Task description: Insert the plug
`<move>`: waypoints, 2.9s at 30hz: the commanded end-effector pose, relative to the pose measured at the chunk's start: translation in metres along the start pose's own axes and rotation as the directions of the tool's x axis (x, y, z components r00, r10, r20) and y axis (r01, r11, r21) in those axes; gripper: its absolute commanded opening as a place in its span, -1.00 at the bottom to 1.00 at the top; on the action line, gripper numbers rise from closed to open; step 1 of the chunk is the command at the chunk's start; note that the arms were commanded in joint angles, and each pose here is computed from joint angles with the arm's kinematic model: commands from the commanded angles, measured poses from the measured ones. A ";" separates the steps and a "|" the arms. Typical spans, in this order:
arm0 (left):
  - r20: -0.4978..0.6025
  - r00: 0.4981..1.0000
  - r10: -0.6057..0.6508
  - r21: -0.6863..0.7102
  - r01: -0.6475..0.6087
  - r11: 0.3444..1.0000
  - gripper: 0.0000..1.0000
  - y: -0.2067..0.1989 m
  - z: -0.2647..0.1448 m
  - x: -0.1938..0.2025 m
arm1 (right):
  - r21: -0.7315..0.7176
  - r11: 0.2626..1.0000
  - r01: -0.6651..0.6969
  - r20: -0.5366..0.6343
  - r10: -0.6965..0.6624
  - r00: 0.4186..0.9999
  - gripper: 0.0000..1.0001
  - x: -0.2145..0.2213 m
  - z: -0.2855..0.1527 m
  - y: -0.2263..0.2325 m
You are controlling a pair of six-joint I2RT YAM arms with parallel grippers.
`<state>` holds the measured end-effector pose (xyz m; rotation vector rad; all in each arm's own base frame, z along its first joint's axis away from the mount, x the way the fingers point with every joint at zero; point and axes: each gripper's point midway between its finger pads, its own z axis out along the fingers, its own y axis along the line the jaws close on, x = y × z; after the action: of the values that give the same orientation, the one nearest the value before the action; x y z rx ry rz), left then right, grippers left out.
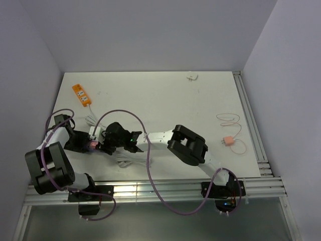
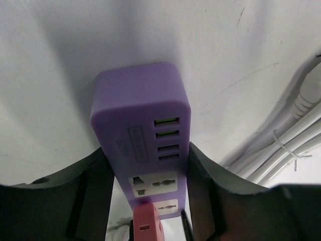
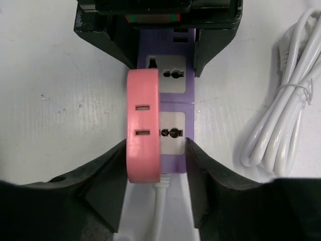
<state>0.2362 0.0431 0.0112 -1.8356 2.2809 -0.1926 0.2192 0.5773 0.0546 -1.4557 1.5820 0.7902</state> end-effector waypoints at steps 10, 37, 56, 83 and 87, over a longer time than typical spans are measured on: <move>-0.174 0.984 -0.030 -0.199 -0.006 0.980 0.20 0.057 0.006 0.048 | 0.074 0.997 0.001 0.135 -0.011 0.991 0.35 -0.093 -0.056 -0.031; 0.483 0.873 0.070 0.331 -0.255 0.909 0.99 -0.053 -0.200 -0.044 | 0.666 0.065 -0.743 0.525 0.667 0.529 1.00 0.027 -0.410 -0.209; 0.392 0.784 0.481 0.724 -0.585 0.365 0.99 -0.131 -0.250 0.127 | 0.598 -0.639 -0.483 0.750 0.659 0.055 0.61 0.236 -0.550 -0.105; 0.382 0.671 0.636 0.719 -0.648 0.252 0.99 -0.125 -0.232 0.163 | 0.469 -0.863 -0.191 0.882 0.470 0.040 0.60 0.314 -0.559 -0.122; 0.386 0.665 0.639 0.713 -0.655 0.251 0.99 -0.125 -0.232 0.163 | 0.466 -0.869 -0.166 0.883 0.467 0.036 0.59 0.324 -0.558 -0.128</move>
<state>0.2618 -0.1457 0.2376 -0.3935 2.1597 -0.8863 0.2383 -0.0646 0.0283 1.4885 2.3503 -0.3718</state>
